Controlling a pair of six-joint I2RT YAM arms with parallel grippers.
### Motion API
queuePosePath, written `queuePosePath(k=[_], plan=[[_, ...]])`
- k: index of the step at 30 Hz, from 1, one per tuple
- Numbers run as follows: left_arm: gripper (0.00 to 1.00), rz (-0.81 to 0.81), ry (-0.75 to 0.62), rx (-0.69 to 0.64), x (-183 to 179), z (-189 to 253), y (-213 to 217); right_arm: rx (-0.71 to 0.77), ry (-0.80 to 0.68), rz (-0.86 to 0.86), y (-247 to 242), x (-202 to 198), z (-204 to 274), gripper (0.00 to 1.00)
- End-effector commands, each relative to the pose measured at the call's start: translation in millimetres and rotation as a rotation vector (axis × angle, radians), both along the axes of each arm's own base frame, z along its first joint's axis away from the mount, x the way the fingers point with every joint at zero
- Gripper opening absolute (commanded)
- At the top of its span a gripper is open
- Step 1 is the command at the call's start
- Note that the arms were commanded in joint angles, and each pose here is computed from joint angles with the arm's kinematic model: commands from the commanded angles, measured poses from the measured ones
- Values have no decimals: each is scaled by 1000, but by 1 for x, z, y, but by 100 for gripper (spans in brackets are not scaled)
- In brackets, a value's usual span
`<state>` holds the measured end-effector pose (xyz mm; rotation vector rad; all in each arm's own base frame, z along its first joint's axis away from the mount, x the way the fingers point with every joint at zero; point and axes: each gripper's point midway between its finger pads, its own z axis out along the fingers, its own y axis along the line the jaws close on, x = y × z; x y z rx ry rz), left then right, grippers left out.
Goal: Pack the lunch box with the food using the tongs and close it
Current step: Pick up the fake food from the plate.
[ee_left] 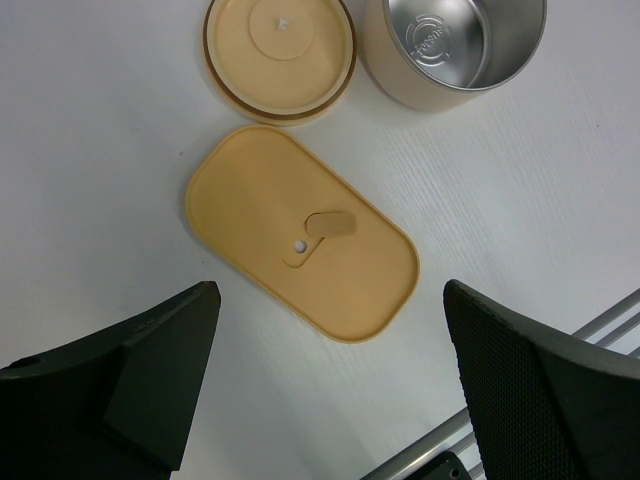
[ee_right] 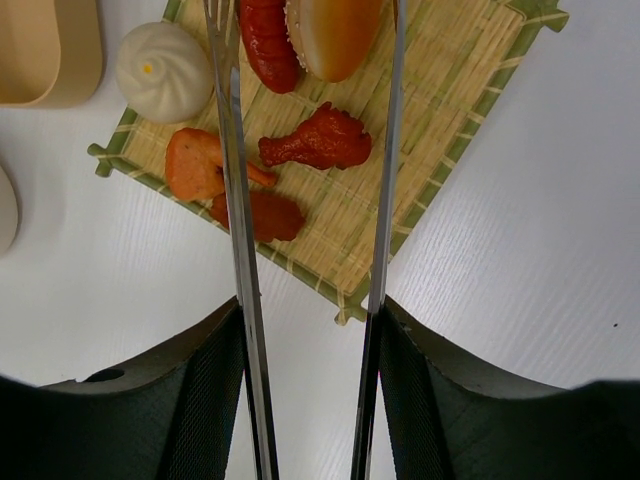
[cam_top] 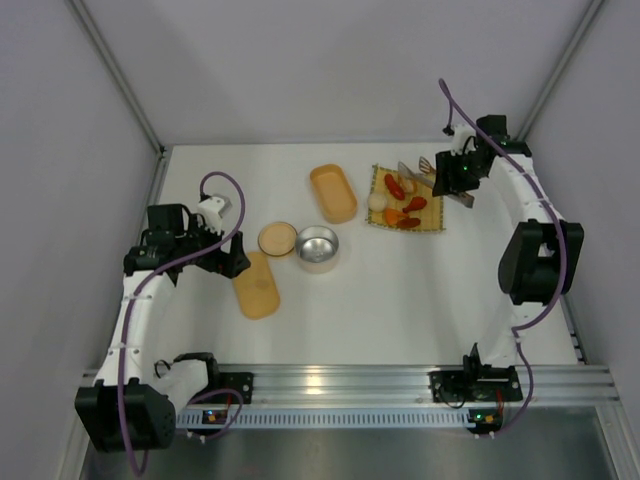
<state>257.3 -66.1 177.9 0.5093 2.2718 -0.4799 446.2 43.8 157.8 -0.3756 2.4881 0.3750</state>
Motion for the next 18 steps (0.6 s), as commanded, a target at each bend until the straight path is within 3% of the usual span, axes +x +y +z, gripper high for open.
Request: queuePosePath(k=[1, 18], plan=[[98, -22, -37, -29, 7, 6, -6, -13, -78, -10, 4, 14, 12, 51], [98, -18, -19, -25, 9, 2, -5, -106, -27, -7, 12, 17, -27, 48]])
